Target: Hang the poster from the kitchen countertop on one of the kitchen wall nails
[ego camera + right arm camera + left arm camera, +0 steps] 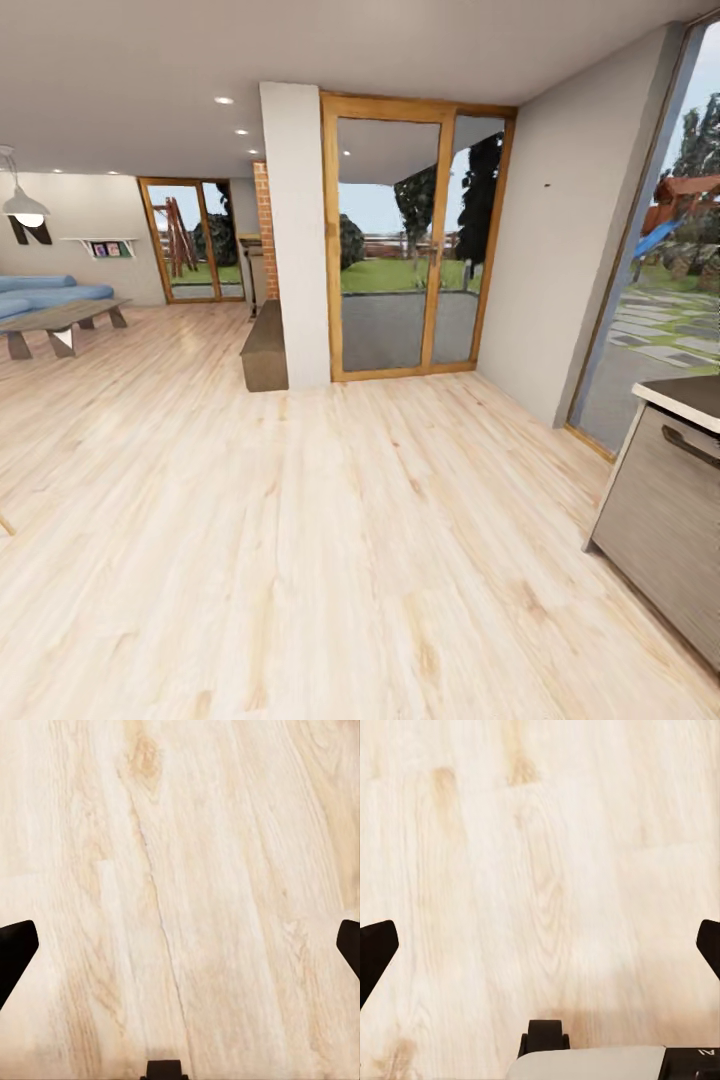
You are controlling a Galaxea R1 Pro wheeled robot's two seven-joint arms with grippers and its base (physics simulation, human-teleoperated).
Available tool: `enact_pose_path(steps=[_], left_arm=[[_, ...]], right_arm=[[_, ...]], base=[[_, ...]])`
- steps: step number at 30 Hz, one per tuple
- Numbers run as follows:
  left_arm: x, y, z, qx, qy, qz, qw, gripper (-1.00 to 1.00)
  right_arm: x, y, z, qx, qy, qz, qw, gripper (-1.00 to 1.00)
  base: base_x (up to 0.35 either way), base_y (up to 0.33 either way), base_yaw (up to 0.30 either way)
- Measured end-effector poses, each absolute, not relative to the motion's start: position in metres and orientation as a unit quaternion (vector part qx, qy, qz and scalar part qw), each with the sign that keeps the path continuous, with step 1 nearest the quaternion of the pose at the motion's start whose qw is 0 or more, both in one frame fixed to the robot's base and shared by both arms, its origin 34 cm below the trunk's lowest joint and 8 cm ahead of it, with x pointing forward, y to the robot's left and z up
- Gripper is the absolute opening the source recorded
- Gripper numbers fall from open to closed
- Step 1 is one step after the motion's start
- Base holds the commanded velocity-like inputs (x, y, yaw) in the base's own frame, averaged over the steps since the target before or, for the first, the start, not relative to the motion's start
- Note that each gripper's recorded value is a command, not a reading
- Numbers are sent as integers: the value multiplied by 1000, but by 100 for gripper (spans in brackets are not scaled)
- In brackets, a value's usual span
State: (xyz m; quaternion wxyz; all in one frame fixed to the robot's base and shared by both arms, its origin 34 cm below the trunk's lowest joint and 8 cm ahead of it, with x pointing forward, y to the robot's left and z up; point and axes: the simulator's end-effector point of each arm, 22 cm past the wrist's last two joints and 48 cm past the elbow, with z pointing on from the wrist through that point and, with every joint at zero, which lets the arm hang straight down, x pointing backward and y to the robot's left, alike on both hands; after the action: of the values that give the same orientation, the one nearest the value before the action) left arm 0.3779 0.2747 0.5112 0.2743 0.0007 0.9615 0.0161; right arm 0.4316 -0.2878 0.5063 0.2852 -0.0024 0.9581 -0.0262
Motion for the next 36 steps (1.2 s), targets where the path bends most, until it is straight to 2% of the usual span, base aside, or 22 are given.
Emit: enact_pose_path(steps=[19,30,36], left_arm=[[378,275,511,1,961,16,275,100],[378,276,511,0,961,17,275,100],[378,276,511,0,961,17,274,100]], right_arm=[[432,-303,507,-4,958,-35,286,100],[433,-309,509,-5,957,-39,287,100],[433,-309,508,-5,957,-39,287,100]], base=[[297,144,-2],[336,34,-2],[338,2,-157]])
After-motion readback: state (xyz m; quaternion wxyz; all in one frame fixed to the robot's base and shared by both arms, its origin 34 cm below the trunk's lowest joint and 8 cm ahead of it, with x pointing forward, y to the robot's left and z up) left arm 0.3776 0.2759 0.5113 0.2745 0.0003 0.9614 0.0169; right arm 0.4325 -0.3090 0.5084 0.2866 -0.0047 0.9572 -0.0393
